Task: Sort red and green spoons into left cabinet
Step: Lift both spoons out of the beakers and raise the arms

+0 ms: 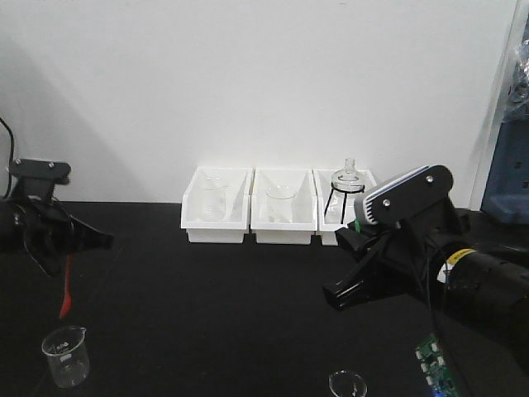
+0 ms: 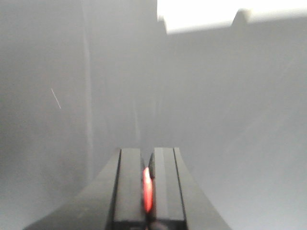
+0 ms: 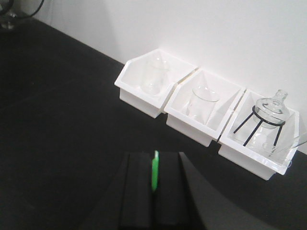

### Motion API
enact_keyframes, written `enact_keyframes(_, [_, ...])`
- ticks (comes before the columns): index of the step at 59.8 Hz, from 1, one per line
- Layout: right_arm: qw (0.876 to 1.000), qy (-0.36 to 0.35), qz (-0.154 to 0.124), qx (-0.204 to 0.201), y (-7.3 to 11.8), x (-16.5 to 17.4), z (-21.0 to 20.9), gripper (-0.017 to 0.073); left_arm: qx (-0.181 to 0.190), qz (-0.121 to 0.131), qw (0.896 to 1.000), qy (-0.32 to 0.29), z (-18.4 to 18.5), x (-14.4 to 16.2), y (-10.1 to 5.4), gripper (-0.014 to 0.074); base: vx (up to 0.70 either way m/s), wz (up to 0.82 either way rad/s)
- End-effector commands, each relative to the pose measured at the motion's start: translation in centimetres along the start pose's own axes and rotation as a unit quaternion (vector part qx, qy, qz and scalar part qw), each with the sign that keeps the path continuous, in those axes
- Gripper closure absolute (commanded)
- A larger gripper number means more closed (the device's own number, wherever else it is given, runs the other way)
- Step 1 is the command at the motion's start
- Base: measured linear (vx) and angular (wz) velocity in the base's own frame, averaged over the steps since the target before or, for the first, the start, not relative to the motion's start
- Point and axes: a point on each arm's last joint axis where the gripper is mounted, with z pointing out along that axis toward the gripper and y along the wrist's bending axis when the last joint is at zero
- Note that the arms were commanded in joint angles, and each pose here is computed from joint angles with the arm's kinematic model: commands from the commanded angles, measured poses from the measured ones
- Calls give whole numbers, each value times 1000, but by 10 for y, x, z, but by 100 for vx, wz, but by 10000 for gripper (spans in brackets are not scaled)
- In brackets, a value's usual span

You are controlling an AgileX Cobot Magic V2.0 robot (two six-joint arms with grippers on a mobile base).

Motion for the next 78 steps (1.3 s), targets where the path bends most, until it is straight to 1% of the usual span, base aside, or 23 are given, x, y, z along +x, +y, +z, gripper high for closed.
enact_keyframes(1, [995, -93, 36, 29, -10, -35, -23, 564, 3, 3, 995, -102, -67, -41, -10, 597, 0, 0])
enact_keyframes(9, [991, -108, 74, 26, -13, -46, -45, 564, 8, 13, 990, -139, -122, -53, -17, 597, 0, 0])
enact_keyframes(17, [990, -112, 80, 14, -13, -56, -73, 564, 4, 18, 982, -186, -173, -49, -23, 597, 0, 0])
enact_keyframes(20, [990, -113, 79, 9, -12, -59, -83, 563, 1, 17, 980, -200, -188, -39, -24, 597, 0, 0])
enact_keyframes(27, [989, -117, 87, -2, -12, -65, -107, 563, -2, 7, 971, -239, -222, -15, -27, 597, 0, 0])
enact_keyframes(30, [989, -119, 91, -7, -11, -67, -117, 563, -4, 6, 966, -259, -241, -1, -29, 597, 0, 0])
enact_keyframes(32, [989, -119, 91, -11, -11, -68, -125, 563, -7, 6, 964, -264, -247, 9, -30, 597, 0, 0])
enact_keyframes(39, [986, -133, 98, -10, -9, -60, -146, 563, -13, 6, 954, -298, -275, 43, -33, 597, 0, 0])
enact_keyframes(40, [986, -135, 99, -9, -9, -58, -148, 563, -13, 7, 952, -307, -283, 48, -34, 597, 0, 0])
enact_keyframes(42, [984, -142, 104, -5, -8, -52, -153, 563, -13, 7, 951, -308, -287, 58, -34, 597, 0, 0])
enact_keyframes(49, [980, -160, 119, 2, -6, -33, -170, 563, -14, 9, 943, -331, -308, 90, -38, 597, 0, 0])
enact_keyframes(54, [979, -163, 124, 2, -4, -22, -179, 563, -14, 10, 940, -341, -314, 109, -39, 597, 0, 0])
enact_keyframes(56, [979, -162, 124, 2, -3, -19, -181, 563, -14, 10, 940, -340, -314, 115, -39, 597, 0, 0])
enact_keyframes(61, [979, -163, 124, 2, -2, -13, -185, 563, -12, 7, 941, -338, -314, 123, -39, 597, 0, 0])
enact_keyframes(65, [979, -159, 124, 1, -1, -12, -185, 563, -10, 3, 943, -332, -312, 123, -39, 597, 0, 0])
enact_keyframes(71, [979, -159, 124, 1, -1, -12, -185, 563, -6, -7, 944, -331, -311, 123, -39, 597, 0, 0])
enact_keyframes(78, [979, -161, 125, 2, -1, -12, -185, 562, -6, -7, 945, -328, -311, 123, -39, 597, 0, 0])
